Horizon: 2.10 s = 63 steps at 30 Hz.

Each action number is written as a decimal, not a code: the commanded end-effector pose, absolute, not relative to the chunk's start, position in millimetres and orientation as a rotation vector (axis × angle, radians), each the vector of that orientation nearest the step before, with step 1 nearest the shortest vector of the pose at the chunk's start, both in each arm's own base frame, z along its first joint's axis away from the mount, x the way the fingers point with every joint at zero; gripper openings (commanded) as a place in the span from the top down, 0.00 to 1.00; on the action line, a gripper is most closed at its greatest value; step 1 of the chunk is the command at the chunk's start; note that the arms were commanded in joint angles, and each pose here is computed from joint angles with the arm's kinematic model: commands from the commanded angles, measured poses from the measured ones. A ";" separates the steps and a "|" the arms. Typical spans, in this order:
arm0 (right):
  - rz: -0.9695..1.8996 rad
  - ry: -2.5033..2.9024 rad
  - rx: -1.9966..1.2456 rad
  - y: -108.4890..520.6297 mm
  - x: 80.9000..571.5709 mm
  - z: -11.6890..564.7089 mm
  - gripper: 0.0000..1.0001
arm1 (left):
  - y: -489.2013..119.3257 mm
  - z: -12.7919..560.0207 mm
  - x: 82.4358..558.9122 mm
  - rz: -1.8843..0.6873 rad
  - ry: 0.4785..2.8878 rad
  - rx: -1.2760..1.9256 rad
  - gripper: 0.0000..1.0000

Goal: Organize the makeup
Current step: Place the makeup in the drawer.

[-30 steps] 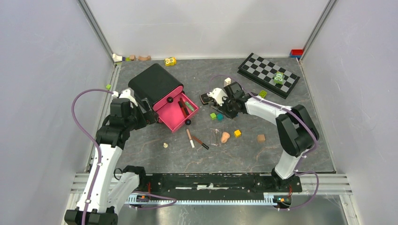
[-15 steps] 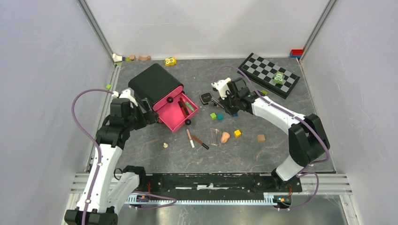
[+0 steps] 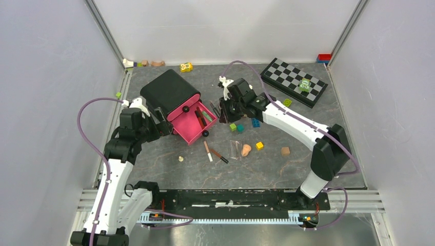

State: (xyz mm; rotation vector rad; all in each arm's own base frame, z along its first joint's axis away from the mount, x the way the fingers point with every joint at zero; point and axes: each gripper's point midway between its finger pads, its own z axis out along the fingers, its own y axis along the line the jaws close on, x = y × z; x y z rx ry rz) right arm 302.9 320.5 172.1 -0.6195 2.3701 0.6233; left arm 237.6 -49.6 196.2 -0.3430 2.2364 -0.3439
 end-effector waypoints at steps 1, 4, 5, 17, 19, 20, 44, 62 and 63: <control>0.790 2.495 -0.384 341.1 294.6 173.9 1.00 | -51.3 205.5 242.9 -0.348 2.192 -0.292 0.01; 0.863 2.509 -0.358 355.4 291.0 174.2 1.00 | -52.0 206.1 242.4 -0.353 2.190 -0.289 0.01; 0.865 2.511 -0.369 359.8 290.2 176.1 1.00 | -52.0 206.8 242.3 -0.354 2.187 -0.289 0.01; 0.779 2.574 -0.264 381.8 293.9 162.5 1.00 | -53.2 210.4 241.1 -0.365 2.171 -0.280 0.01; 0.781 2.578 -0.256 387.2 294.6 160.9 1.00 | -54.0 211.9 240.8 -0.371 2.165 -0.278 0.01; 0.777 2.577 -0.252 389.2 295.5 160.1 1.00 | -54.4 211.9 240.9 -0.374 2.165 -0.276 0.01; 0.834 2.567 -0.186 432.4 311.4 149.5 1.00 | -58.4 213.9 240.4 -0.400 2.159 -0.259 0.01; 0.845 2.558 -0.238 451.2 322.2 138.0 0.90 | -59.2 210.5 241.3 -0.401 2.173 -0.257 0.01; 0.846 2.553 -0.242 452.0 321.8 139.4 0.86 | -58.8 210.6 241.7 -0.399 2.172 -0.259 0.01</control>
